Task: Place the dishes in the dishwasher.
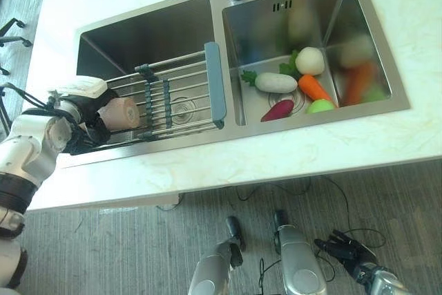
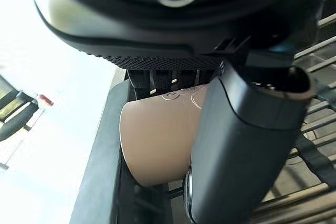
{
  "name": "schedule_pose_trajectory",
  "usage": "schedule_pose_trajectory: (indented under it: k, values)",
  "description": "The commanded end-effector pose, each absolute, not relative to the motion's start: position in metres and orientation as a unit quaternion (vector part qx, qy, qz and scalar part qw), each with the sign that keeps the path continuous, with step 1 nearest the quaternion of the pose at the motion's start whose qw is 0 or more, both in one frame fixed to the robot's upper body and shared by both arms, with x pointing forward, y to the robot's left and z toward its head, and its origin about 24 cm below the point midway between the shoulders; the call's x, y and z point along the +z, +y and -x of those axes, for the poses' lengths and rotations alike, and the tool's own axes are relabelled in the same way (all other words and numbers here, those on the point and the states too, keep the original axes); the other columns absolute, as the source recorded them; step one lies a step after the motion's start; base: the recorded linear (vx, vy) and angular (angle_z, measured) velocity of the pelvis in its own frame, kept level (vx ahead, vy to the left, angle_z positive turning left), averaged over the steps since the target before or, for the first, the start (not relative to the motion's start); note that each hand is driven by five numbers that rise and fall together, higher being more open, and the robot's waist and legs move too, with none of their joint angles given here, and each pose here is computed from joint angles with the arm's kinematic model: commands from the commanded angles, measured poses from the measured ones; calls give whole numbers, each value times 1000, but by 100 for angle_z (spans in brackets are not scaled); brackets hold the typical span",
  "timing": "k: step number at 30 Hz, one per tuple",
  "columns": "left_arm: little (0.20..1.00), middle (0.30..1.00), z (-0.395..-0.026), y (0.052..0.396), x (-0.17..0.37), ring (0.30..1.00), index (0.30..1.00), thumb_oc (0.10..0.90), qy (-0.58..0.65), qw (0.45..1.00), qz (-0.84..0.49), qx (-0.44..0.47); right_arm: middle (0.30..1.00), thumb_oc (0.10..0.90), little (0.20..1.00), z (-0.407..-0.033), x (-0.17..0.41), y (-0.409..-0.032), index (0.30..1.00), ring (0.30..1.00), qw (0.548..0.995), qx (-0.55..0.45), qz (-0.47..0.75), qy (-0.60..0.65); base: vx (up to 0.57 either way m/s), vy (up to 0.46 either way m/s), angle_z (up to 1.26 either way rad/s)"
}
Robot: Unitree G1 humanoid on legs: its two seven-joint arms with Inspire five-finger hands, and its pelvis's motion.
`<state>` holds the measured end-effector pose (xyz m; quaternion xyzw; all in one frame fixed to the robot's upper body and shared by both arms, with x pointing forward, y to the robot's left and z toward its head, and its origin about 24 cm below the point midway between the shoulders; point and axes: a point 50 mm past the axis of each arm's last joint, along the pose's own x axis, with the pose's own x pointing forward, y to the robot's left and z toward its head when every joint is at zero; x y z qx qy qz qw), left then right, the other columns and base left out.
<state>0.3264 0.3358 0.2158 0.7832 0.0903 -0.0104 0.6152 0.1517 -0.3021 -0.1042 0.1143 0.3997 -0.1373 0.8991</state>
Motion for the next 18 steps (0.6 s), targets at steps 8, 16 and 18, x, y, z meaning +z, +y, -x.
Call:
schedule_pose_trajectory:
  k: [8,16,18]
  values:
    - [300,300,-295,326,297,300,300,400,-111,562,-814,96,900,800,900,-125,-119,-291,900,900,888,-155,-148,408,0,-40,11]
    - [300,300,-260,299,353,300,300,400,-323,514,-765,214,900,800,900,-101,-134,-284,900,900,857,-183,-161,454,10,-97,13]
    - [300,300,-250,307,357,300,300,400,-324,508,-761,240,900,800,900,-98,-137,-281,900,900,855,-165,-145,470,-39,-182,28]
